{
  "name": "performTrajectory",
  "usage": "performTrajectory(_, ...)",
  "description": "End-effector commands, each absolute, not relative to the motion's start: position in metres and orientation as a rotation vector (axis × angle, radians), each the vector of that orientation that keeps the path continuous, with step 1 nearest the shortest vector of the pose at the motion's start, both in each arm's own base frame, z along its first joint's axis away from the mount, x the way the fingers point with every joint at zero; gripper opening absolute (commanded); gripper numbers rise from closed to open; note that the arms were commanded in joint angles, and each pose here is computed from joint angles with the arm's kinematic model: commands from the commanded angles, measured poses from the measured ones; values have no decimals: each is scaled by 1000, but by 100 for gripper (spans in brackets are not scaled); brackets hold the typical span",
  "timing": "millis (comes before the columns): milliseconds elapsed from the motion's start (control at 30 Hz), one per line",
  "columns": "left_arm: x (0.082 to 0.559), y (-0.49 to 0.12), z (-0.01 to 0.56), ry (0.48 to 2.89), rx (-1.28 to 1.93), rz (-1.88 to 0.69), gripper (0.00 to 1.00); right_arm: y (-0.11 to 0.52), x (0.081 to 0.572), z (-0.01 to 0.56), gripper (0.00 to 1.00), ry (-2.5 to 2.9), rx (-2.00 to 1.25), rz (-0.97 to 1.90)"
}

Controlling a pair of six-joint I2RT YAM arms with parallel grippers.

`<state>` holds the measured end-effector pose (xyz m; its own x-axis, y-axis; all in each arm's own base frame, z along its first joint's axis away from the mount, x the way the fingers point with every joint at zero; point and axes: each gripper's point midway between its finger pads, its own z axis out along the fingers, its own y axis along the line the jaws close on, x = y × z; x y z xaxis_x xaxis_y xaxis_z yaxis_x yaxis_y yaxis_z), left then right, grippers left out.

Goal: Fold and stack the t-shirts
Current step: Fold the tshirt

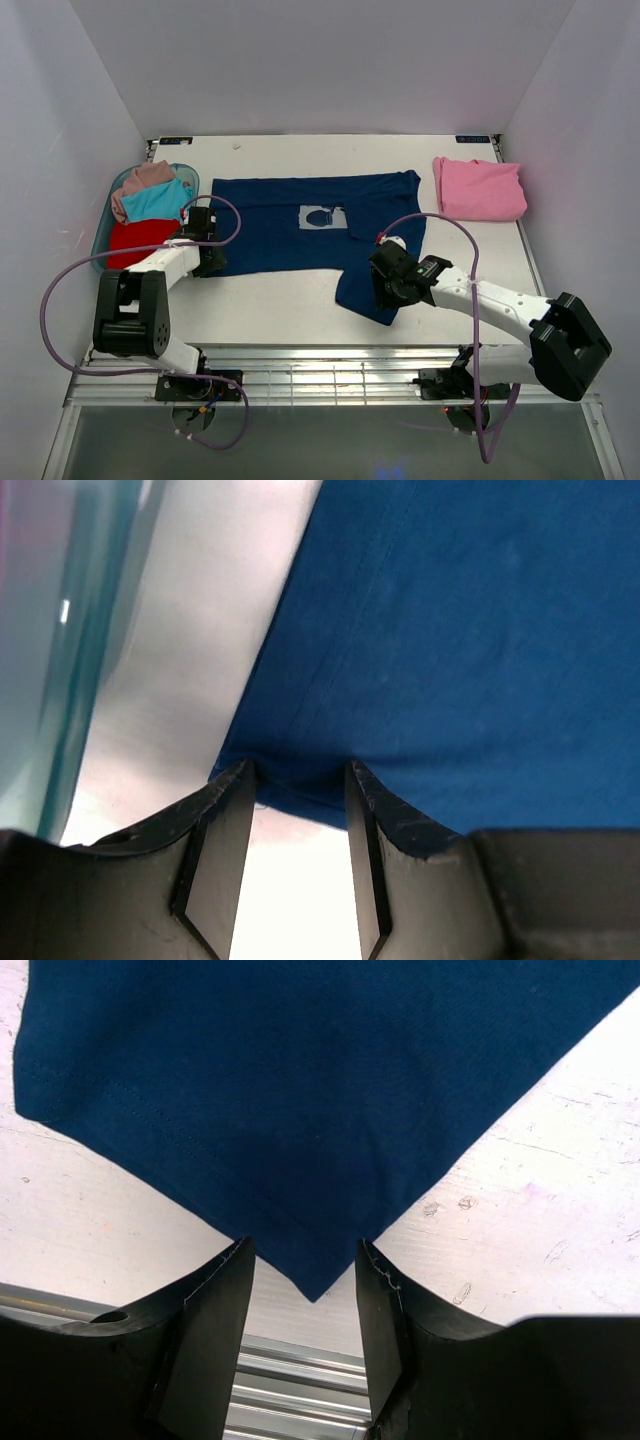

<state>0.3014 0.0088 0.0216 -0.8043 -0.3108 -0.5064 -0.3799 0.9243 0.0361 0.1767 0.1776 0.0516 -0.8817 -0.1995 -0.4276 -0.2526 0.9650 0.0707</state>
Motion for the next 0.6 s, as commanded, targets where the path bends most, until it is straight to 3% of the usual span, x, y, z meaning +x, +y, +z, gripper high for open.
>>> performTrajectory(0, 319, 17, 24, 2531, -515, 223, 51, 186, 184, 57, 51, 2657, -280, 195)
performTrajectory(567, 309, 30, 25, 2541, -545, 262, 51, 160, 157, 21, 53, 2781, -221, 68)
